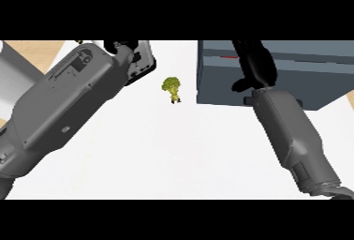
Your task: Pick up the can, place it into the drawer and close the drawer
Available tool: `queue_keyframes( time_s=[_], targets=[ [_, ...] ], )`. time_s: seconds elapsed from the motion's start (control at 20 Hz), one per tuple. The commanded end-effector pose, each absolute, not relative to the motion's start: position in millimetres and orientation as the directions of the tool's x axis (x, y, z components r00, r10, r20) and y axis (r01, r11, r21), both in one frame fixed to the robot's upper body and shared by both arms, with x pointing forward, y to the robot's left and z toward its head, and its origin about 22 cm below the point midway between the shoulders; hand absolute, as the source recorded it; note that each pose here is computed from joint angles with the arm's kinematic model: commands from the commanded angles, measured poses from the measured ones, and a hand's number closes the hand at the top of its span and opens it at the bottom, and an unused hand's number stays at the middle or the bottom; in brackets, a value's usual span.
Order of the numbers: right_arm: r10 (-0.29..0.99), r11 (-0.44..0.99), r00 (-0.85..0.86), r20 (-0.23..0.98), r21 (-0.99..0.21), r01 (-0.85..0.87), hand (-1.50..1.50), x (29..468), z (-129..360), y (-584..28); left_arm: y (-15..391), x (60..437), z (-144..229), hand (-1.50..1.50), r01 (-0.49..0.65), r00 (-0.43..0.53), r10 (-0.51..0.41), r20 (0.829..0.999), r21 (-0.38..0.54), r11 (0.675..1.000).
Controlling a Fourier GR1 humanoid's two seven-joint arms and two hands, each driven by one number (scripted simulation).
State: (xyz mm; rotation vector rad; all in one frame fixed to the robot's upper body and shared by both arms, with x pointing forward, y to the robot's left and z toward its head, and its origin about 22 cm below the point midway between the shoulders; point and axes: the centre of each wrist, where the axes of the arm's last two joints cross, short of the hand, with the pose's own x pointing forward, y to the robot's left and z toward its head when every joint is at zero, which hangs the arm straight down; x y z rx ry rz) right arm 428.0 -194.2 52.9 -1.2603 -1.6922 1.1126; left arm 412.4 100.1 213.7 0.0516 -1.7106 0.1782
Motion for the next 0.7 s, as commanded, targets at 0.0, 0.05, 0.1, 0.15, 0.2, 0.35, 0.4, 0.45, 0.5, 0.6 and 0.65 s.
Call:
queue_keyframes(
  time_s=[0.0,0.05,0.1,0.15,0.2,0.35,0.4,0.45,0.5,0.6,0.65],
  targets=[
    [0.978,0.137,-0.196,0.072,-0.930,0.342,-1.50,425.9,28.3,-202.8,102.8,403.2,212.6,-1.50,-0.119,-0.145,0.078,0.986,-0.096,0.988],
    [0.979,0.132,-0.195,0.065,-0.926,0.354,-1.50,433.9,41.4,-202.6,99.1,404.1,215.3,-1.50,-0.136,-0.159,0.065,0.985,-0.087,0.987],
    [0.983,0.123,-0.171,0.066,-0.928,0.351,-1.50,433.8,40.0,-213.6,112.1,405.2,226.1,-1.50,-0.130,-0.158,0.059,0.986,-0.080,0.988],
    [0.979,0.127,-0.194,0.056,-0.918,0.377,-1.50,441.1,52.5,-196.4,115.4,409.8,225.8,-1.50,-0.132,-0.166,0.062,0.984,-0.085,0.988],
    [0.980,0.138,-0.185,0.070,-0.912,0.386,-1.50,444.0,57.0,-198.6,101.0,404.0,219.5,-1.50,-0.125,-0.146,0.062,0.987,-0.081,0.989],
    [0.983,0.129,-0.175,0.063,-0.907,0.401,-1.50,452.3,72.0,-197.8,103.2,399.7,226.9,-1.50,-0.120,-0.168,0.058,0.984,-0.079,0.990],
    [0.983,0.128,-0.172,0.061,-0.904,0.408,-1.50,457.4,84.7,-199.4,108.1,401.8,228.4,-1.50,-0.120,-0.166,0.060,0.984,-0.080,0.989],
    [0.987,0.106,-0.155,0.044,-0.902,0.418,-1.50,454.1,75.4,-209.3,122.2,403.7,229.3,-1.50,-0.110,-0.166,0.062,0.984,-0.081,0.991],
    [0.988,0.111,-0.149,0.052,-0.899,0.423,-1.50,457.6,83.6,-205.2,119.0,397.5,234.3,-1.50,-0.107,-0.180,0.049,0.982,-0.070,0.992],
    [0.989,0.095,-0.141,0.036,-0.894,0.437,-1.50,462.8,97.5,-204.7,118.8,399.6,229.9,-1.50,-0.114,-0.177,0.056,0.983,-0.077,0.990],
    [0.991,0.086,-0.127,0.034,-0.899,0.429,-1.50,461.4,91.9,-205.2,127.1,395.7,222.7,-1.50,-0.097,-0.143,0.074,0.987,-0.088,0.991]
  ],
)
